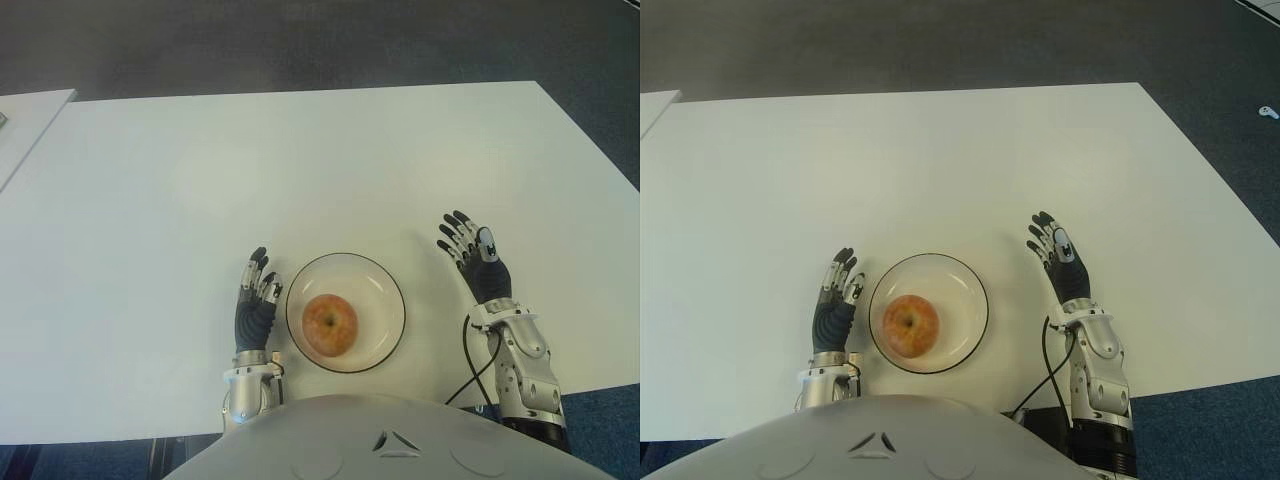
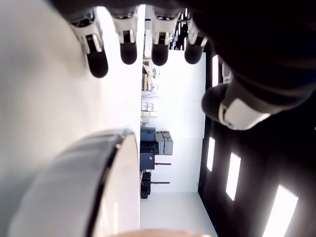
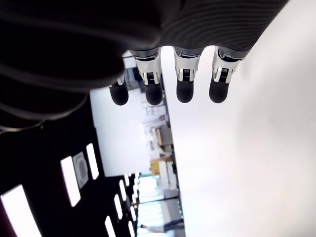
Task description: Put the apples into the plate.
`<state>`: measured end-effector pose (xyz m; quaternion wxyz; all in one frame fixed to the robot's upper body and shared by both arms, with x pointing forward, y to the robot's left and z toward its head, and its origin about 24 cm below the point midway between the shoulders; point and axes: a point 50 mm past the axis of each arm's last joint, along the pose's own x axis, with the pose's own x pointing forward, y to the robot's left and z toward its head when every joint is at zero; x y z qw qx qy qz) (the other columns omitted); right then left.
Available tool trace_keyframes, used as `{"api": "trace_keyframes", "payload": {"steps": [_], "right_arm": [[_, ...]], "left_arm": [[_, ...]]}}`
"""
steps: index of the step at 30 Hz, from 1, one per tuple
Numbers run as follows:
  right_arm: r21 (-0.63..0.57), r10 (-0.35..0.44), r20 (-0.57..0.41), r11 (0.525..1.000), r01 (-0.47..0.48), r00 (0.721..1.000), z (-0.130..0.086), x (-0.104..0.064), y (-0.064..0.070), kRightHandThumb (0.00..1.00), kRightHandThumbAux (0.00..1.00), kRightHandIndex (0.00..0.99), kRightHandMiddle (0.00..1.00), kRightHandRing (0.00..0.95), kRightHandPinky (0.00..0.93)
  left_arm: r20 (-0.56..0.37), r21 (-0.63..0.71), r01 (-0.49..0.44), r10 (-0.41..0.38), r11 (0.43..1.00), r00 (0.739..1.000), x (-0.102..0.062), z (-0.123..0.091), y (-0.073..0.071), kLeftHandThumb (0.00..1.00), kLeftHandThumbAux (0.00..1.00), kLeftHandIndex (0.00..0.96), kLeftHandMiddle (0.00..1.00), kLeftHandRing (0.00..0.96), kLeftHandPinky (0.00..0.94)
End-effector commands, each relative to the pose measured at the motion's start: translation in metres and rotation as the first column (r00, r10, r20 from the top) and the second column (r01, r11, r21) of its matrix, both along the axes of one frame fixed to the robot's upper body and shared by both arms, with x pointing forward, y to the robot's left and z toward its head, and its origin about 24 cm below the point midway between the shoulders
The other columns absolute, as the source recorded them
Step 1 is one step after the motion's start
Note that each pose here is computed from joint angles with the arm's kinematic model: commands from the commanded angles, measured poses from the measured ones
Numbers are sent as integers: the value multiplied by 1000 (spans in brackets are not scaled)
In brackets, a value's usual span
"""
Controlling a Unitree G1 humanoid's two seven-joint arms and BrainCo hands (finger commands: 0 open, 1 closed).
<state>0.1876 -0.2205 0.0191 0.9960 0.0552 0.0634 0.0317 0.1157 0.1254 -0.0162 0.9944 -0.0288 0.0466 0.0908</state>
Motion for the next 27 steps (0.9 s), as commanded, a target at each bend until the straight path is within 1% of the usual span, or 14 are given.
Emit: {"api": "trace_keyframes", "payload": {"steps": [1,6,10,18,20,24,27], "right_arm": [[2,-5,-25,1000,5,1000,-8,-7,-2,36,263,0,0,0,19],[10,-8,-29,1000,9,1000,-14,-10,-1,26,269,2,6,0,25],[32,-22,-20,999,23,1000,-19,-12,1,47,273,20,35,13,56],[40,-104,24,994,103,994,-24,-20,9,64,289,42,75,44,65],[46,-130,30,991,128,991,-26,-22,11,69,298,47,84,50,65],[65,-177,37,983,174,984,-31,-25,14,76,322,55,95,57,50],[99,-207,40,974,203,977,-34,-26,16,82,337,62,99,59,53]], "left_arm": [[-48,20,8,-8,1000,999,-9,-7,3,8,516,0,0,0,0],[-48,20,14,-13,1000,999,-11,-5,4,11,514,0,0,0,0],[-43,20,13,-12,1000,999,-10,-3,6,11,519,5,0,0,0],[-50,-35,24,-26,999,998,-11,-8,7,5,517,13,0,0,0],[-41,-53,27,-29,998,999,-10,-8,-3,6,512,11,0,0,0],[-8,-57,42,-42,997,999,-10,-5,-1,10,508,8,0,0,0],[10,-53,56,-55,997,998,-9,-2,-2,8,508,7,0,0,0]]}}
